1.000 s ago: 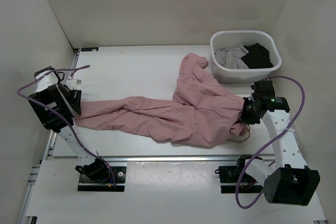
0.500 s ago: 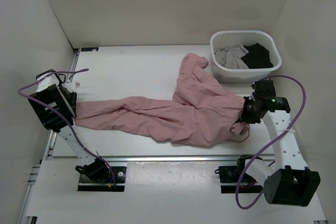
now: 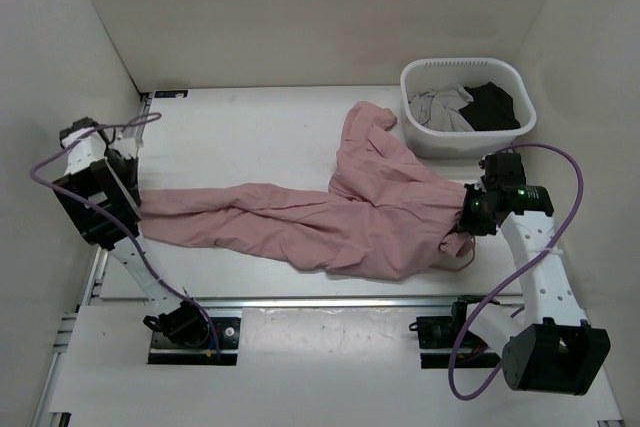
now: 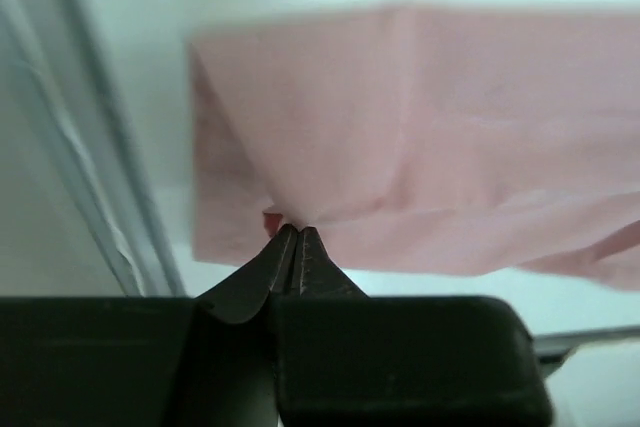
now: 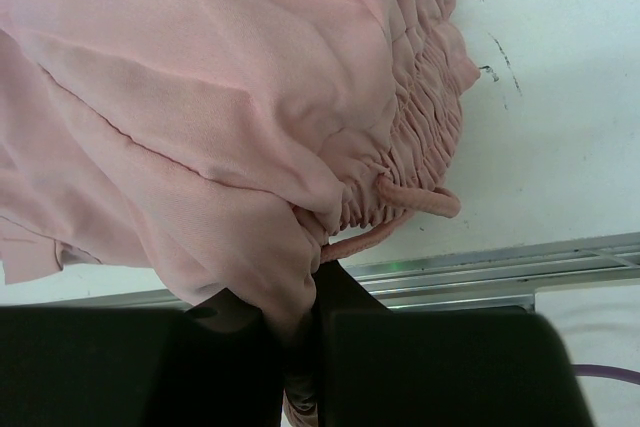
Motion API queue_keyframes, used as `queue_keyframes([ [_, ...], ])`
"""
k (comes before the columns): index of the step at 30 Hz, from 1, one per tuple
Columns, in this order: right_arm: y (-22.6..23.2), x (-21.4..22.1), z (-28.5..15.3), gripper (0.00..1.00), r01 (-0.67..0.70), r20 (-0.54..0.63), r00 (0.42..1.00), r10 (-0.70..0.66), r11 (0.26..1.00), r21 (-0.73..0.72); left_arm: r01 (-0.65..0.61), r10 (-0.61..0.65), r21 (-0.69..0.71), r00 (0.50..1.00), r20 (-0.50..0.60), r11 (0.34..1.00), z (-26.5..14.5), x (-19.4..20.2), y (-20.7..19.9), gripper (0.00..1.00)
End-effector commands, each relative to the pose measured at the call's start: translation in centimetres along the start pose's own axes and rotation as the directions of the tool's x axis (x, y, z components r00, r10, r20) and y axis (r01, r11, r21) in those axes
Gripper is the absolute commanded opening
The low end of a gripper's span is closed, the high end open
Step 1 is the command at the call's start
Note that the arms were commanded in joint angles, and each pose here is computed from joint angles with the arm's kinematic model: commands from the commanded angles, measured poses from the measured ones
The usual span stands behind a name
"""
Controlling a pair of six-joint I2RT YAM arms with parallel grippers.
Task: Fold and stack the trousers
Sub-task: Flatten the trousers out
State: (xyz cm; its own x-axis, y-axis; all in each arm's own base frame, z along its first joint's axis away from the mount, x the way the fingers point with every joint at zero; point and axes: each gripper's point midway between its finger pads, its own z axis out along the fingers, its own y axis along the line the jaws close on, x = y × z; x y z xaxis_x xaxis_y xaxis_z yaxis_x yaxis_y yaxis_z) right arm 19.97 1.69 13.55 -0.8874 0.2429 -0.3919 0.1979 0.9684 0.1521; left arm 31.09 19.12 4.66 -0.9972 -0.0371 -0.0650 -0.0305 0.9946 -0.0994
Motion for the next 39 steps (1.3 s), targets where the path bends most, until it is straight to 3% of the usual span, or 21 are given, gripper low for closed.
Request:
queue_keyframes([
  [1, 0.0, -0.2, 0.1, 0.00, 0.007, 0.015, 1.000, -0.007, 1.000, -0.011, -0.004, 0.002, 0.005, 0.945, 0.327, 1.000, -7.4, -6.8, -0.9, 0.14],
  [4, 0.1, 0.2, 0.5, 0.00, 0.006, 0.003, 1.000, -0.006, 1.000, -0.019, 0.014, -0.041, 0.064, 0.893, 0.447, 0.998, -9.7, -9.8, -1.8, 0.14],
  [10, 0.3, 0.8, 1.2, 0.00, 0.005, -0.014, 1.000, -0.005, 0.999, -0.034, 0.179, -0.249, 0.224, 0.906, 0.342, 0.958, -3.8, -12.4, -1.3, 0.14],
  [13, 0.2, 0.9, 1.4, 0.00, 0.004, -0.023, 1.000, -0.005, 0.999, -0.032, 0.218, -0.259, 0.155, 0.907, 0.331, 0.963, -1.8, -13.5, 0.6, 0.14],
  [14, 0.3, 0.9, 1.4, 0.00, -0.005, -0.023, 1.000, 0.004, 0.999, -0.032, 0.206, -0.238, 0.128, 0.906, 0.350, 0.970, -2.1, -14.1, 1.3, 0.18],
  [16, -0.6, 0.5, 1.1, 0.04, -0.013, -0.008, 1.000, 0.013, 1.000, 0.021, 0.203, -0.220, 0.086, 0.909, 0.354, 0.975, -2.5, -13.9, 1.9, 0.49],
  [17, -1.0, -0.1, 0.7, 0.47, -0.037, 0.014, 0.999, 0.037, 0.998, 0.055, 0.190, -0.201, 0.068, 0.916, 0.346, 0.979, -2.6, -13.3, 1.9, 0.79],
  [18, -1.6, -0.2, 0.3, 0.77, -0.053, 0.020, 0.998, 0.052, 0.994, 0.094, 0.180, -0.180, 0.036, 0.911, 0.371, 0.983, -4.3, -13.0, 2.0, 0.89],
  [19, -2.2, -0.6, -0.1, 0.99, -0.075, 0.029, 0.997, 0.072, 0.988, 0.138, 0.173, -0.163, 0.008, 0.913, 0.374, 0.985, -5.0, -12.6, 2.2, 1.00],
  [22, -5.0, -2.5, -3.3, 0.99, -0.234, 0.150, 0.969, 0.194, 0.916, 0.327, 0.139, -0.087, -0.124, 0.932, 0.351, 0.983, -7.2, -9.9, 2.9, 1.00],
  [24, -6.0, -2.1, -4.4, 0.99, -0.348, 0.195, 0.936, 0.293, 0.854, 0.387, 0.112, -0.066, -0.169, 0.964, 0.257, 0.979, -5.9, -6.4, 2.8, 1.00],
  [29, -4.7, 2.6, -2.9, 0.99, -0.582, 0.176, 0.811, 0.558, 0.743, 0.330, 0.167, -0.143, -0.157, 0.978, 0.151, 0.973, -3.4, 0.8, 3.0, 1.00],
  [34, -3.6, 6.8, 2.1, 0.99, -0.578, 0.014, 0.791, 0.612, 0.740, 0.344, 0.218, -0.198, -0.167, 0.972, 0.129, 0.962, -0.1, 2.4, 3.9, 1.00],
  [39, -4.0, 6.1, 4.8, 0.99, -0.568, 0.008, 0.792, 0.610, 0.732, 0.377, 0.260, -0.241, -0.113, 0.958, 0.157, 0.959, 1.0, 0.4, 4.1, 1.00],
])
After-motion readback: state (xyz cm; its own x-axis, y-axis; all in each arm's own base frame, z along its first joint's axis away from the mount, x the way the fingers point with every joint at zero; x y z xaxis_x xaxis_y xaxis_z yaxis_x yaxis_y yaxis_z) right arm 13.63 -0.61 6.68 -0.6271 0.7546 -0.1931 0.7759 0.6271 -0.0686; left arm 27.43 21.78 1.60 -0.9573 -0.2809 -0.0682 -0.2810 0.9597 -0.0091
